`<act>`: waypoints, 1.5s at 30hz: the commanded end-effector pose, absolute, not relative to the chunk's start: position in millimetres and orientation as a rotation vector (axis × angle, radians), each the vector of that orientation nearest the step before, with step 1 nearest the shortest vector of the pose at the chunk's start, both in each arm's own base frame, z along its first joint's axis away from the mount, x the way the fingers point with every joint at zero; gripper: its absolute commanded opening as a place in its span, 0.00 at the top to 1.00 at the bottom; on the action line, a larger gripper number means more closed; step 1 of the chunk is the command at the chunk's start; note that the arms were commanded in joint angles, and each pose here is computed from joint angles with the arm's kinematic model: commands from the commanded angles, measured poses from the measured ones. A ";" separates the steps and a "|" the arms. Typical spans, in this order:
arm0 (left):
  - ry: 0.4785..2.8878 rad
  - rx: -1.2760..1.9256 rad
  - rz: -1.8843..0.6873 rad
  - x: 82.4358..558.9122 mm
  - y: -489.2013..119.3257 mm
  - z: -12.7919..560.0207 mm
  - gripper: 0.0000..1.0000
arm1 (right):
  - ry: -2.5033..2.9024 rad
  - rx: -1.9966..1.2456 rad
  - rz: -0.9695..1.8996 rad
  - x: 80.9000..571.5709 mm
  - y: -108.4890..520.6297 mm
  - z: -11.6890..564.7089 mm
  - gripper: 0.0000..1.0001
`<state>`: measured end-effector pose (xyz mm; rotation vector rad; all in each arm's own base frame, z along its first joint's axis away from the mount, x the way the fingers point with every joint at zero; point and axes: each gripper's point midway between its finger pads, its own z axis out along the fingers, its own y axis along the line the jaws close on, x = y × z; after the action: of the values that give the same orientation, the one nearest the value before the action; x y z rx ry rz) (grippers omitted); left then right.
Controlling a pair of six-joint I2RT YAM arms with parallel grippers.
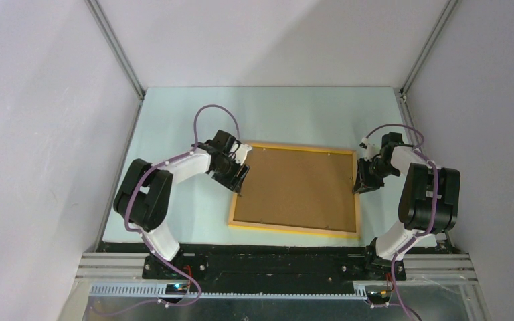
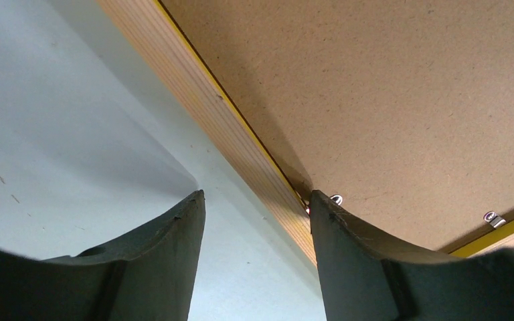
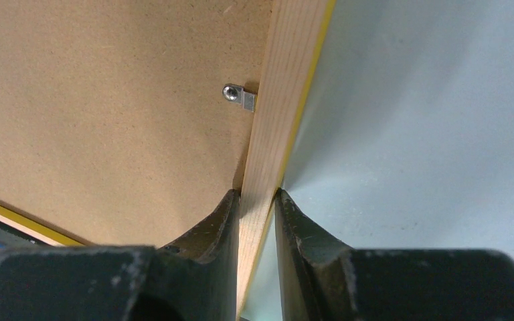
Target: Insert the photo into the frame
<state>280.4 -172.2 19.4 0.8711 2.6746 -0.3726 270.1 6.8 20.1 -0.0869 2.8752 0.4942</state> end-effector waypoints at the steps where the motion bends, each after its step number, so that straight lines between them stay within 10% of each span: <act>1: 2.771 0.997 -0.371 244.2 -157.3 9.0 0.36 | 2.883 -0.122 0.488 272.2 4.9 16.3 0.92; 32: 2.792 1.088 -0.362 239.9 -154.7 4.7 0.35 | 2.886 -0.116 0.486 271.8 4.2 16.0 0.92; 45: 2.771 0.743 -0.408 299.3 -157.2 36.8 0.32 | 2.740 -0.122 0.511 290.5 9.2 59.9 0.64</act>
<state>278.0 -161.8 24.1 0.8801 2.7648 -0.4071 270.5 9.7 25.8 -0.0915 2.8610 0.5168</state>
